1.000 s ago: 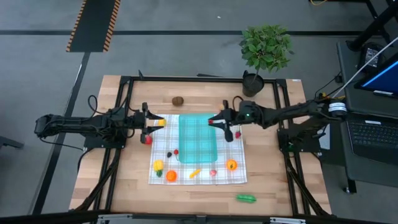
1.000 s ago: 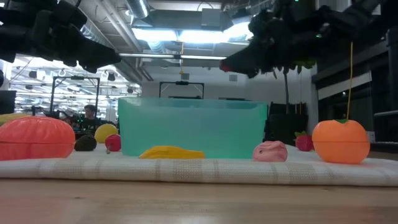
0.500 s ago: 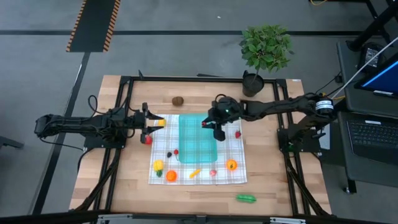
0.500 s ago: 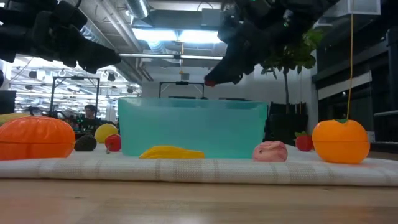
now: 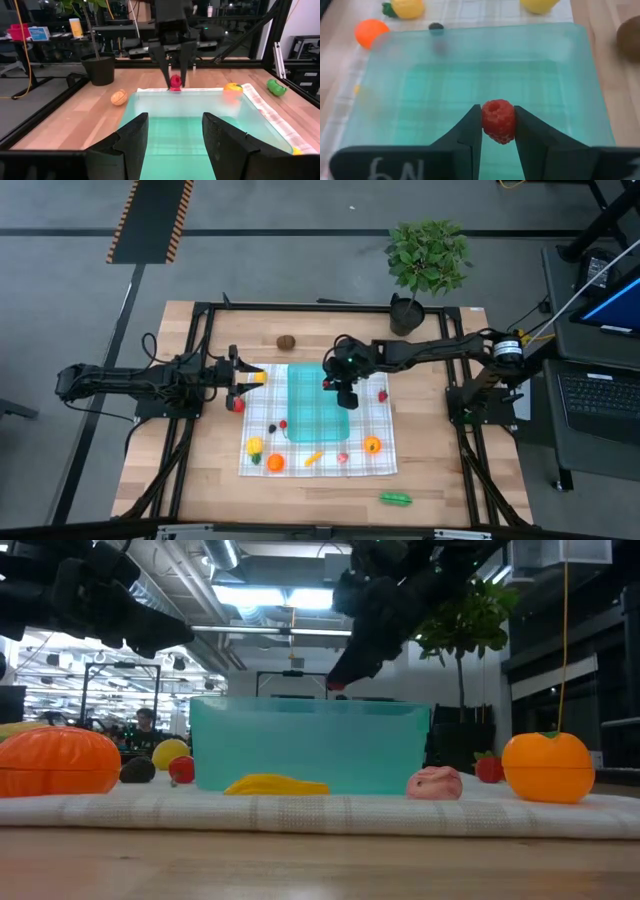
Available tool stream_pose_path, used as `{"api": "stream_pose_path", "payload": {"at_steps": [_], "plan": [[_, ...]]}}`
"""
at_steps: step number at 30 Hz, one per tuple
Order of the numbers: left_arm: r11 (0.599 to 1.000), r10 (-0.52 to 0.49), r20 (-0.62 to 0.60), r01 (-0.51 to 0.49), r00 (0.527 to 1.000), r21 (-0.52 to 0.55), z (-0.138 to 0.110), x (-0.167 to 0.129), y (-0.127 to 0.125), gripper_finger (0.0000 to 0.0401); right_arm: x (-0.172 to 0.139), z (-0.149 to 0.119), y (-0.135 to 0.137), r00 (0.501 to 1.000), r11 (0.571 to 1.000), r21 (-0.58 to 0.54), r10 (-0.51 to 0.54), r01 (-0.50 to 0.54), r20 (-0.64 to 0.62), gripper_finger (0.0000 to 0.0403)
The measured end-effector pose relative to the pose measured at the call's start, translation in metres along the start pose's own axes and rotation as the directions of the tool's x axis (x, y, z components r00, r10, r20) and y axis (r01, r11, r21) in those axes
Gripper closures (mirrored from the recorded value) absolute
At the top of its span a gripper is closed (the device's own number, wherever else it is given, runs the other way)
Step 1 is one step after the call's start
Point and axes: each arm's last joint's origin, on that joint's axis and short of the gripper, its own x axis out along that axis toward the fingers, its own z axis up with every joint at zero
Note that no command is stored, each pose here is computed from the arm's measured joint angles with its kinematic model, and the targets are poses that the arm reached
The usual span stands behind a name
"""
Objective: Pick and placing Produce into tupperware
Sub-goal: Put the red raspberry into the blue bin
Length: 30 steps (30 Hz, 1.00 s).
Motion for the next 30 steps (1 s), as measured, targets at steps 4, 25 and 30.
{"api": "stream_pose_path", "payload": {"at_steps": [4, 25, 30], "plan": [[1.000, 0.000, -0.001, 0.000, 1.000, 0.000, 0.000, 0.000, 0.000, 0.0222, 0.013, -0.002, -0.002, 1.000, 1.000, -0.006, -0.002, 0.002, 0.012, 0.0309], [1.000, 0.000, -0.001, 0.000, 1.000, 0.002, 0.000, 0.000, 0.000, 0.0222, 0.062, -0.021, 0.018, 0.998, 0.995, -0.096, 0.025, -0.030, -0.055, 0.0275], [1.000, 0.000, -0.001, 0.000, 1.000, 0.001, 0.000, 0.000, 0.000, 0.0222, 0.062, -0.018, 0.019, 0.999, 0.994, -0.102, 0.025, -0.028, -0.023, 0.0199]]}}
